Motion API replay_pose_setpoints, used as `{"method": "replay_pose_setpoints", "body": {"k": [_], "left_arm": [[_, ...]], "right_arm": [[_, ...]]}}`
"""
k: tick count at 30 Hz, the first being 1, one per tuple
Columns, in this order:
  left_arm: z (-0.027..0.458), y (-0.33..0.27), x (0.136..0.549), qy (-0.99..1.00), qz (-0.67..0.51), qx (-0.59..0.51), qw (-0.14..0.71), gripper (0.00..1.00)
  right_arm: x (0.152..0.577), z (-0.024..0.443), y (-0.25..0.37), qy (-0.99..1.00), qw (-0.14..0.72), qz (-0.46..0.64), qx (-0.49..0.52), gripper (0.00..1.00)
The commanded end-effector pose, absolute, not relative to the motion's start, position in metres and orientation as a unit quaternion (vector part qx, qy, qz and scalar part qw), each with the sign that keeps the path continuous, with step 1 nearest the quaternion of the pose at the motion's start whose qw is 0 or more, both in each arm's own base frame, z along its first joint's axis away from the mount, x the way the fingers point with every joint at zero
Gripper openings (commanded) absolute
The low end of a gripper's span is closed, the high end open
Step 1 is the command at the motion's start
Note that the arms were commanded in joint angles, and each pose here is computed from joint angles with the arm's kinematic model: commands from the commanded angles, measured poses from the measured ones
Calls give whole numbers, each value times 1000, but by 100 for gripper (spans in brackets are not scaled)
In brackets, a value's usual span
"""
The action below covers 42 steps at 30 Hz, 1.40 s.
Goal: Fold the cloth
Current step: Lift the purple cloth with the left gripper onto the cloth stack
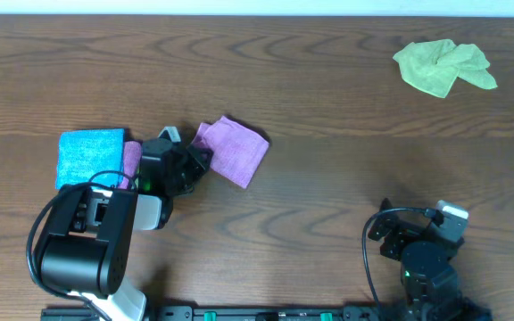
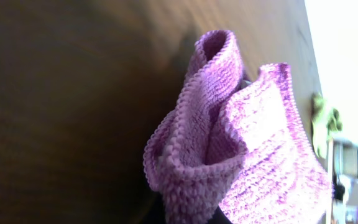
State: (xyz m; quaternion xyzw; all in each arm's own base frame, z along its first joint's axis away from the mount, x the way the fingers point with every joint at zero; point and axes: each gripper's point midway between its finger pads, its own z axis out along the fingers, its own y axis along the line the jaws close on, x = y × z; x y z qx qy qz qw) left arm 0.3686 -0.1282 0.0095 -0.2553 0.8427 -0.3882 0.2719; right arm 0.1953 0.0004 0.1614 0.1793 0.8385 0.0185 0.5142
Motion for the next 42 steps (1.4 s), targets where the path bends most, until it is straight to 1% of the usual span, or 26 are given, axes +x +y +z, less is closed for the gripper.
{"method": "replay_pose_setpoints", "body": {"k": [1,7,14,24,28,37,42], "left_arm": [[29,-146,380,842,-420,-183,285,6],[53,-151,388,830,-442,-164,297,6],[39,-148,372,850,-427,-181,251,6],[38,-155,362,849,-444,-183,220,6],[45,-152,358,852,-437,-188,218,6],[70,-132,340,868,-382,-214,235,6],[81,-129,330,870,-377,-214,234,6]], "right_arm": [[195,162,-5,833,518,14,195,99],[195,162,-5,833,518,14,194,99],[195,162,-5,833,518,14,194,99],[195,162,-5,833,518,14,194,99],[195,162,-5,833,518,14,195,99],[195,162,-5,833,518,14,194,99],[195,162,-5,833,518,14,194,99]]}}
